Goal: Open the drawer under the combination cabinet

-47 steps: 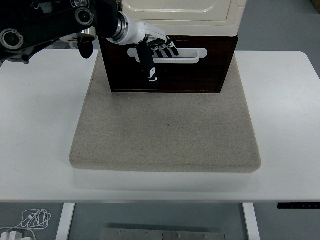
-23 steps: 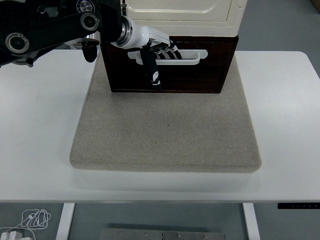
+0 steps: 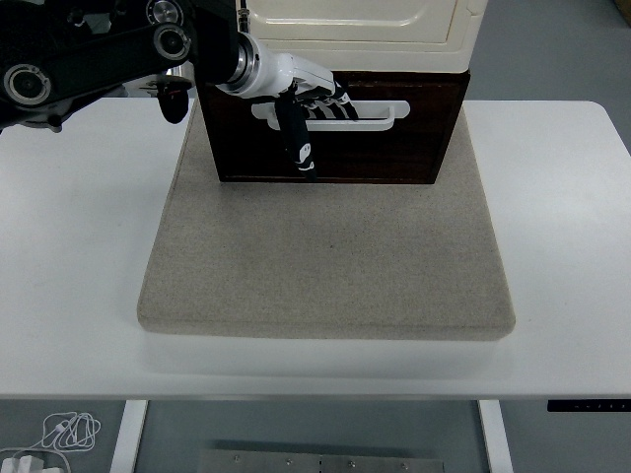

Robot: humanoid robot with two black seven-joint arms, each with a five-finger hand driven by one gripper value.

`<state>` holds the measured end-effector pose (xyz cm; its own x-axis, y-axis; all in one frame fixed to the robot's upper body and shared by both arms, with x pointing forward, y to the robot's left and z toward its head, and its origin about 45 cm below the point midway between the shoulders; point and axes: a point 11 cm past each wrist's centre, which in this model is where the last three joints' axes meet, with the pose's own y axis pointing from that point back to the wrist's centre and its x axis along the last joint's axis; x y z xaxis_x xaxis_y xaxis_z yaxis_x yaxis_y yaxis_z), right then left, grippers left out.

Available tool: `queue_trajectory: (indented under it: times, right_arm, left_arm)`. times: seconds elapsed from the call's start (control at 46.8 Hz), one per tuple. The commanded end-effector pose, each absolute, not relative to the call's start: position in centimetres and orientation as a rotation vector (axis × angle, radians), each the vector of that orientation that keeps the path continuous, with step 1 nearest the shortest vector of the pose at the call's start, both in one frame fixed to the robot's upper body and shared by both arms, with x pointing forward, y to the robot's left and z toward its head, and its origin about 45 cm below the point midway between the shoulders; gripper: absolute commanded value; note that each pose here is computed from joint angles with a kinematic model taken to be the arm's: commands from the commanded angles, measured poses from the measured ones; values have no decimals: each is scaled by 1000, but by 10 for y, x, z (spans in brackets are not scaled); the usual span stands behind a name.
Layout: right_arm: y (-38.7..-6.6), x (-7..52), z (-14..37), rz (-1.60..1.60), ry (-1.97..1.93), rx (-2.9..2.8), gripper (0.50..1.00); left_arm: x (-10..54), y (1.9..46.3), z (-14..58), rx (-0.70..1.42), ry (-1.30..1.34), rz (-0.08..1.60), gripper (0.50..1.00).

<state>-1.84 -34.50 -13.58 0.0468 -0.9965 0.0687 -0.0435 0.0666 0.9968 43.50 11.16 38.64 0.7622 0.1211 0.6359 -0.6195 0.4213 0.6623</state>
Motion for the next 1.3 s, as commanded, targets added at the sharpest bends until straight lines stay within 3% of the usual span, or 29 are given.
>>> queue_trajectory:
  times: [0.0, 1.282]
  right_arm:
    - [-345, -18, -136, -1104, -1235, 1212, 926]
    - [-345, -18, -136, -1104, -1235, 1212, 926]
  left_arm:
    - [434, 112, 387, 1044, -550, 482, 1000]
    - [418, 119, 400, 1042, -538, 362, 1000]
